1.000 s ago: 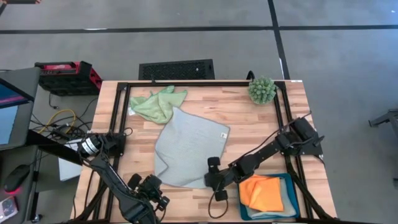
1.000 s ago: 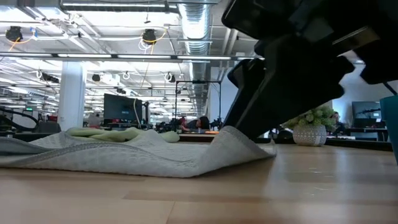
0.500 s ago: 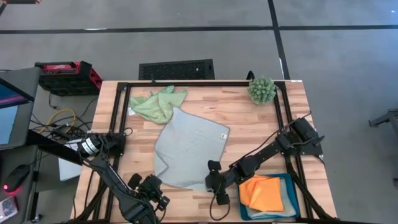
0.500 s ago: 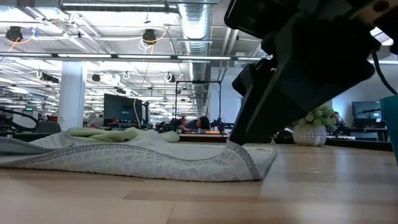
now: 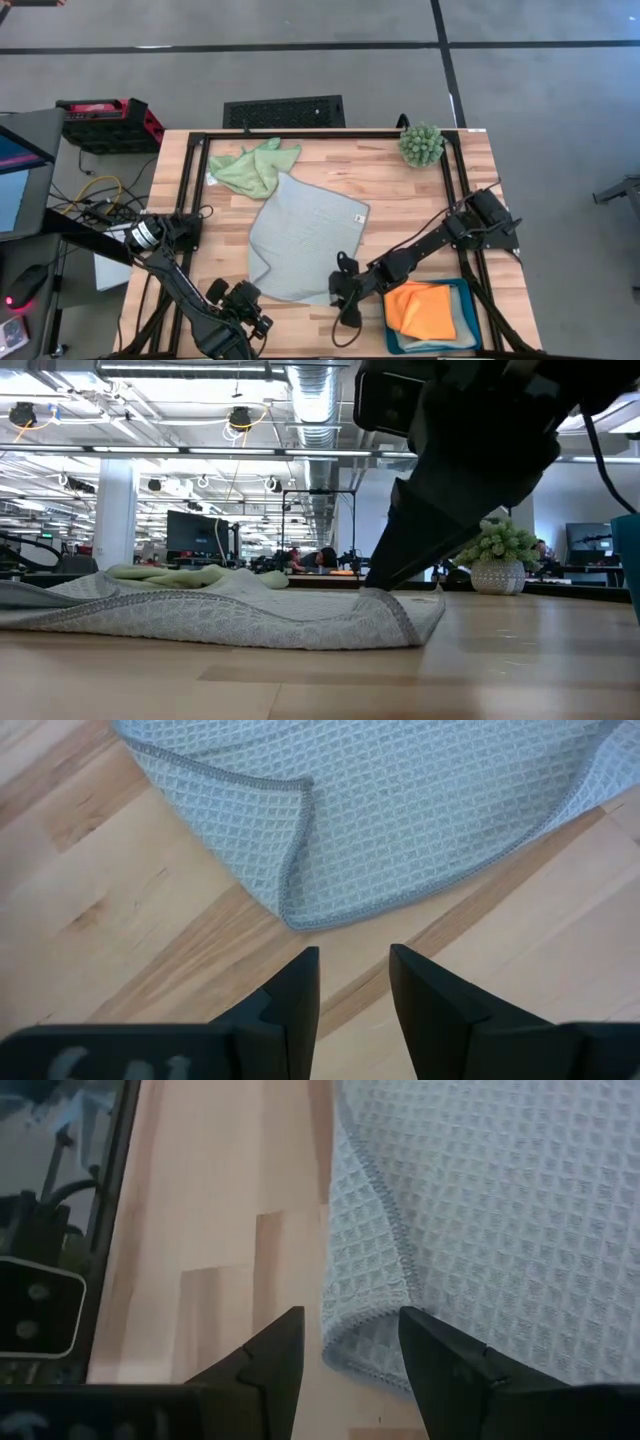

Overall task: Fold microfiber towels
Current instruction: Fold the gray towel

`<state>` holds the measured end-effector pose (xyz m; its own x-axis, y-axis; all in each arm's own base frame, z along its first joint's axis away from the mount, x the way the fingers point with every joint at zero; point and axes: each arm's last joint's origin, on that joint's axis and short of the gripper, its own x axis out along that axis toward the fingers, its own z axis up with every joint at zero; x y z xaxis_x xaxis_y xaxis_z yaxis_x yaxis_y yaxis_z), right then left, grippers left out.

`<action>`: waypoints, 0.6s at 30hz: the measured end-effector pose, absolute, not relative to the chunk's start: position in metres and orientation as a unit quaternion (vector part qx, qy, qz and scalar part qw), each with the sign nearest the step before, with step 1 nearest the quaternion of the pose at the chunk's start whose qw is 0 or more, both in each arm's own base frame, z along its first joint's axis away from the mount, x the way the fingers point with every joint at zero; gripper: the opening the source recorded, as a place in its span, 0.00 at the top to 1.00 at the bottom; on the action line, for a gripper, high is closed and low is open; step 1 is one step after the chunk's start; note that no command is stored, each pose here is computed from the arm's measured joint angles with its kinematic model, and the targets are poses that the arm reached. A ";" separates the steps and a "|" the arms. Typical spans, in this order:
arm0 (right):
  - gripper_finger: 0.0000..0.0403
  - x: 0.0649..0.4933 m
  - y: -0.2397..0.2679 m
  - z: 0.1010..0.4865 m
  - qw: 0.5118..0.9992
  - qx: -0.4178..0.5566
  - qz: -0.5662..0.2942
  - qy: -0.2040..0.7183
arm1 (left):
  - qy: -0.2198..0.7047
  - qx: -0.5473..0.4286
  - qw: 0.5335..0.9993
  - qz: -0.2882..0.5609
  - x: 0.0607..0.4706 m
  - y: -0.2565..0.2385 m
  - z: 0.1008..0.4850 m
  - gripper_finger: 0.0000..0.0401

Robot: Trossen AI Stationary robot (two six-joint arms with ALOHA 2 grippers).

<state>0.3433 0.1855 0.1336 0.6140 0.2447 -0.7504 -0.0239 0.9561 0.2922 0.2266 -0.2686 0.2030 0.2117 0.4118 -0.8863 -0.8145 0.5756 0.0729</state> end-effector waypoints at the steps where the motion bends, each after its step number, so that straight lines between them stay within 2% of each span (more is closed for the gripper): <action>1: 0.54 0.343 0.185 0.134 0.890 0.130 0.071 0.432 | 0.475 -0.211 0.750 0.409 0.227 -0.269 0.203 0.71; 8: 0.54 0.344 0.183 0.134 0.893 0.157 0.025 0.422 | 0.468 -0.211 0.758 0.402 0.228 -0.269 0.203 0.71; 18: 0.54 0.341 0.182 0.131 0.882 0.177 0.004 0.437 | 0.468 -0.210 0.759 0.402 0.228 -0.269 0.203 0.71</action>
